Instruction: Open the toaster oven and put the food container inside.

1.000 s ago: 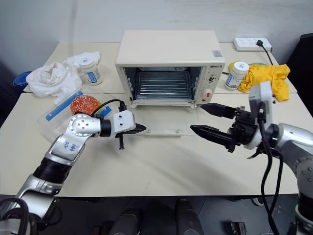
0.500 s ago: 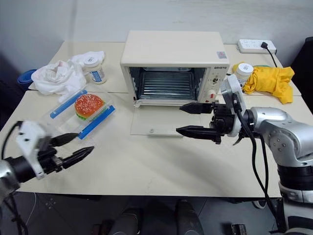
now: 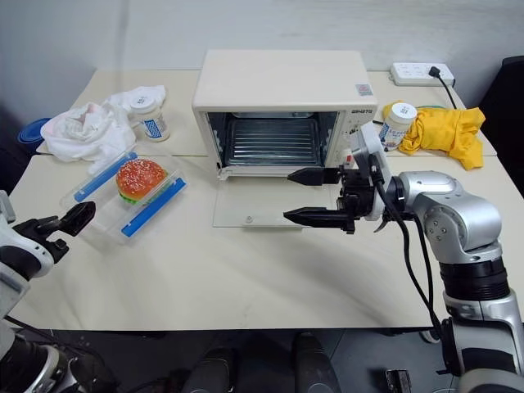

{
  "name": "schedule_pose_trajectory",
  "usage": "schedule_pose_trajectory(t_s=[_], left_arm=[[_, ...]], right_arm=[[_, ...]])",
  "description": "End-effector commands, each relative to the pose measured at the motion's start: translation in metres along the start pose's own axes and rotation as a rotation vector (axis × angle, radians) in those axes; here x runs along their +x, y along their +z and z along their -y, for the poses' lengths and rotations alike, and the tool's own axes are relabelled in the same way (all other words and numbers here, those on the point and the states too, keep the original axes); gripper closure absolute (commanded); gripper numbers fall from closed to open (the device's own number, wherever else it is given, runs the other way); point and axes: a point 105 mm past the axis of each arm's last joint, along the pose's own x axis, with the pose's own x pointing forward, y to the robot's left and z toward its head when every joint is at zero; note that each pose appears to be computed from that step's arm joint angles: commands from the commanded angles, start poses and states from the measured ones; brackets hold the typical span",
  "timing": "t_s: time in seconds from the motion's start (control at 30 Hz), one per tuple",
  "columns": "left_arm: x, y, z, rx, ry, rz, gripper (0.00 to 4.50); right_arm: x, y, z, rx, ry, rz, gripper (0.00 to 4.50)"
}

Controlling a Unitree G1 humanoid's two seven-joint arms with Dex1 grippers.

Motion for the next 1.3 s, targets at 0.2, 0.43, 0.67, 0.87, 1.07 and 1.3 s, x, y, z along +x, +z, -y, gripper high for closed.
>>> schedule_pose_trajectory(t_s=[0.2, 0.43, 0.67, 0.87, 1.07, 1.3], left_arm=[[0.023, -0.006, -0.011, -0.081, 0.137, -0.07, 0.02], [0.049, -0.017, 0.002, -0.165, 0.138, -0.17, 0.02], [0.062, -0.011, 0.006, -0.19, 0.152, -0.21, 0.76], [0.063, -0.004, -0.004, -0.184, 0.203, -0.22, 2.47], [0.06, -0.002, -0.014, -0.109, 0.219, -0.244, 4.17], [0.046, 0.015, -0.019, 0.02, 0.084, -0.272, 4.37]], right_arm=[[0.008, 0.013, -0.011, -0.063, -0.002, 0.052, 0.0], [0.008, 0.012, -0.022, -0.05, -0.026, 0.075, 0.0], [0.007, 0.015, -0.027, -0.049, -0.049, 0.086, 0.0], [0.003, 0.015, -0.028, -0.043, -0.069, 0.084, 0.0], [-0.002, 0.008, -0.036, 0.032, -0.044, 0.05, 0.0], [-0.016, 0.005, -0.042, 0.028, -0.104, 0.022, 0.0]])
